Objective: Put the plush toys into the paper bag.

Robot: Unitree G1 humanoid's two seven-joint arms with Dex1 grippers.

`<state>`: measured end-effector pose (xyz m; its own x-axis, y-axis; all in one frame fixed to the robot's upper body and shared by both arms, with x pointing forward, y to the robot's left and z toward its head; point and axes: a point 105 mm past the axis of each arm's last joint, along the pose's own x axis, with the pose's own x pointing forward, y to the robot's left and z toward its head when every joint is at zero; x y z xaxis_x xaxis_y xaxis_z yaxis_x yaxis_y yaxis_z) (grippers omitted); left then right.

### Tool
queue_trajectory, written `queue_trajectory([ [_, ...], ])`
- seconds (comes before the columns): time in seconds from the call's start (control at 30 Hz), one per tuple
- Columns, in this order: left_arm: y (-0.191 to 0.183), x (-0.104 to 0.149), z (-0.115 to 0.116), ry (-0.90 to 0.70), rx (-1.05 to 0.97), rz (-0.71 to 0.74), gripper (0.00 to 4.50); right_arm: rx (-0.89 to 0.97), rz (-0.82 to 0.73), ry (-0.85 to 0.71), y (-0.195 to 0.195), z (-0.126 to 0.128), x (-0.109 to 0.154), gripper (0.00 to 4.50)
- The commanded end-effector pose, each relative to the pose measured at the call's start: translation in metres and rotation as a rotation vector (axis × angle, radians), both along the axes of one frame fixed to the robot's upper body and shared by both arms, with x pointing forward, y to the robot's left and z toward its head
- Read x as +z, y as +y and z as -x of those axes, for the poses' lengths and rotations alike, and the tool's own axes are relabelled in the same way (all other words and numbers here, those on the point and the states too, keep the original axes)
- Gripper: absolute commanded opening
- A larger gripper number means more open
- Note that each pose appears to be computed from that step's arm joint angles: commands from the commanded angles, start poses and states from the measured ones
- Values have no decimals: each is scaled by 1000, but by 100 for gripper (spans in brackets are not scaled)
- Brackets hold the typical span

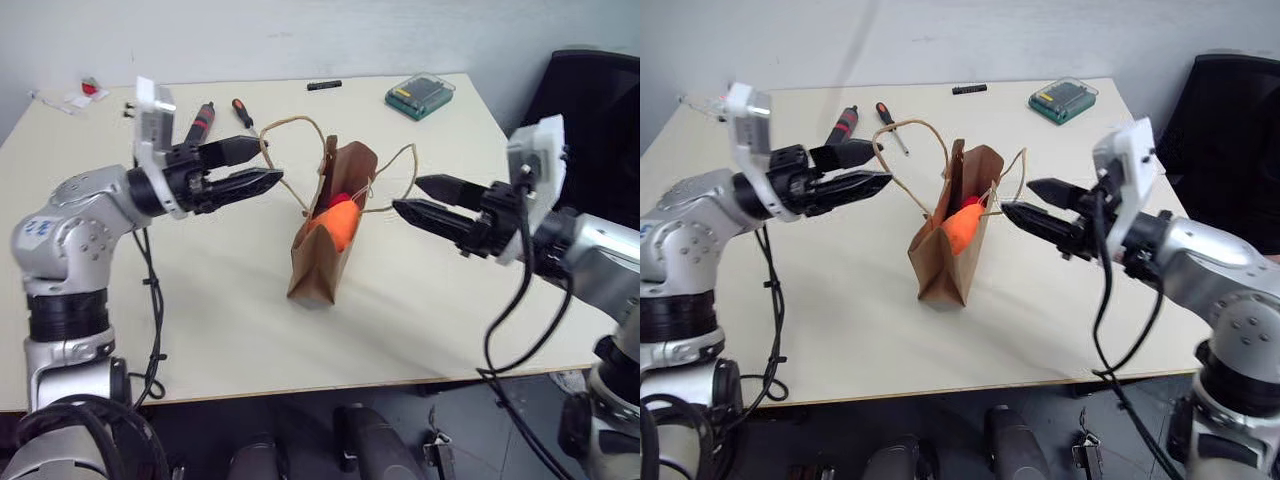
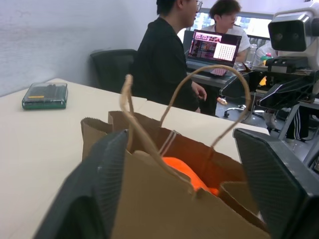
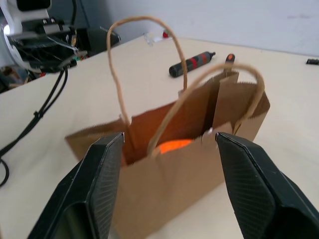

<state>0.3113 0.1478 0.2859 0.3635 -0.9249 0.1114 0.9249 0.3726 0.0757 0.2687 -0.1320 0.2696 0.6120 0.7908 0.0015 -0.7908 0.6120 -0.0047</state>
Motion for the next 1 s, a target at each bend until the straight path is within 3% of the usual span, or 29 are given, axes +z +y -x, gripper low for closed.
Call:
queue_trajectory([
  [0.03,3,-6,18,7,6,-21,448,-8,35,-11,-6,9,-3,300],
  [0.13,0,-23,26,51,4,-47,448,-26,78,6,-7,8,-15,300],
  [0.23,-16,-59,26,90,12,-78,450,-44,178,22,12,-8,-52,243],
  [0.47,-40,-87,32,88,-45,-107,450,-10,248,-48,57,-34,-86,4],
  [0.73,-55,-98,17,63,46,-89,450,79,213,-69,86,-35,-92,4],
  [1.0,-57,-105,-14,57,256,-58,450,106,176,-58,92,-36,-96,4],
])
